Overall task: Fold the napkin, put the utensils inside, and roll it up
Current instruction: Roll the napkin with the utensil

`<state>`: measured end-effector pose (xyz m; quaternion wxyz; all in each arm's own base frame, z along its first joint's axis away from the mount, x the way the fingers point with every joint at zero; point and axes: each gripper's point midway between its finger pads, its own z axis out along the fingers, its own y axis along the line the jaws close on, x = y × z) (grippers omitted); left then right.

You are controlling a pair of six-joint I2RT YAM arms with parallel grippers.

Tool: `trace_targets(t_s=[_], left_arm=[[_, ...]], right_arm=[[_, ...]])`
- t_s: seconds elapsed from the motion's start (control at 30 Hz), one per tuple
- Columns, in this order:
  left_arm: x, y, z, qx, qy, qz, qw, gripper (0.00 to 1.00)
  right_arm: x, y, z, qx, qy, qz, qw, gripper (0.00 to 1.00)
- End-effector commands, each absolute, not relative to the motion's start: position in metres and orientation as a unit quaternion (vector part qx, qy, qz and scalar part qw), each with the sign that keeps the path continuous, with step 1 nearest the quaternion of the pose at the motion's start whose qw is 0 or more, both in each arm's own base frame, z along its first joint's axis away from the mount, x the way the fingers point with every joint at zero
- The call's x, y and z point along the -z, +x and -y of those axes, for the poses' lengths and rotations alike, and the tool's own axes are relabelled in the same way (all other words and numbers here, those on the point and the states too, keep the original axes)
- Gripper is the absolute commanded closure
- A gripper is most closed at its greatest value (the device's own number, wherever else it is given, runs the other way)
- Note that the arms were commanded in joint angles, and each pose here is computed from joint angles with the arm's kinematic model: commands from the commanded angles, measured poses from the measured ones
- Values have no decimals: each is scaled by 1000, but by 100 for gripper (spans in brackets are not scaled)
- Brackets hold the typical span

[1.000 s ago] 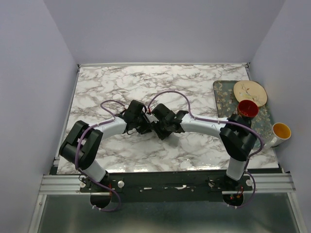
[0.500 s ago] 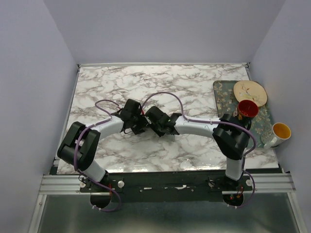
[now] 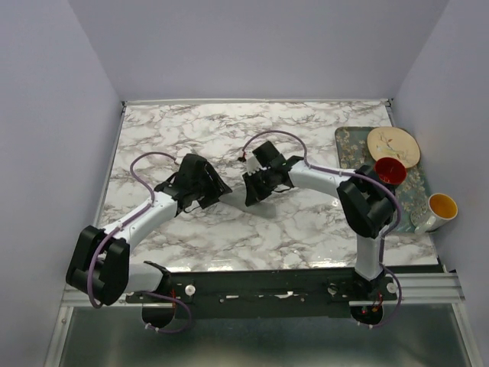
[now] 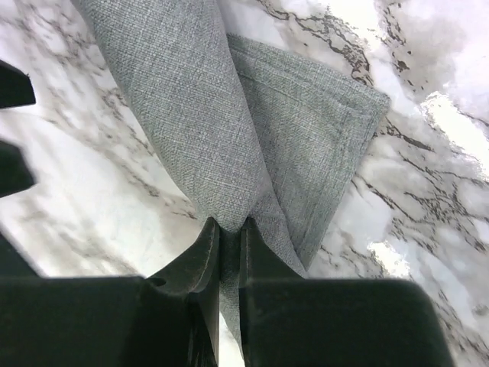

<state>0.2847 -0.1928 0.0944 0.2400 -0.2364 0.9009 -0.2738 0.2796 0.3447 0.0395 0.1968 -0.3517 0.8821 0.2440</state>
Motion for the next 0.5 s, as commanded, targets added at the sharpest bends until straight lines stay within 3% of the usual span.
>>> trace_targets(t_s=[0.0, 0.17, 0.37, 0.47], left_arm=[[-97, 274, 191, 284, -221, -903, 237, 32], [-94, 267, 193, 278, -228, -907, 219, 24], [-71, 280, 206, 270, -227, -915, 195, 22], [-57, 285, 209, 259, -226, -922, 180, 22]], right_arm=[[-38, 248, -346, -382, -293, -875, 44, 94], [-34, 253, -342, -434, -250, -865, -5, 94], [-21, 250, -339, -465, -227, -854, -47, 93], [-20, 251, -337, -466, -227, -854, -44, 86]])
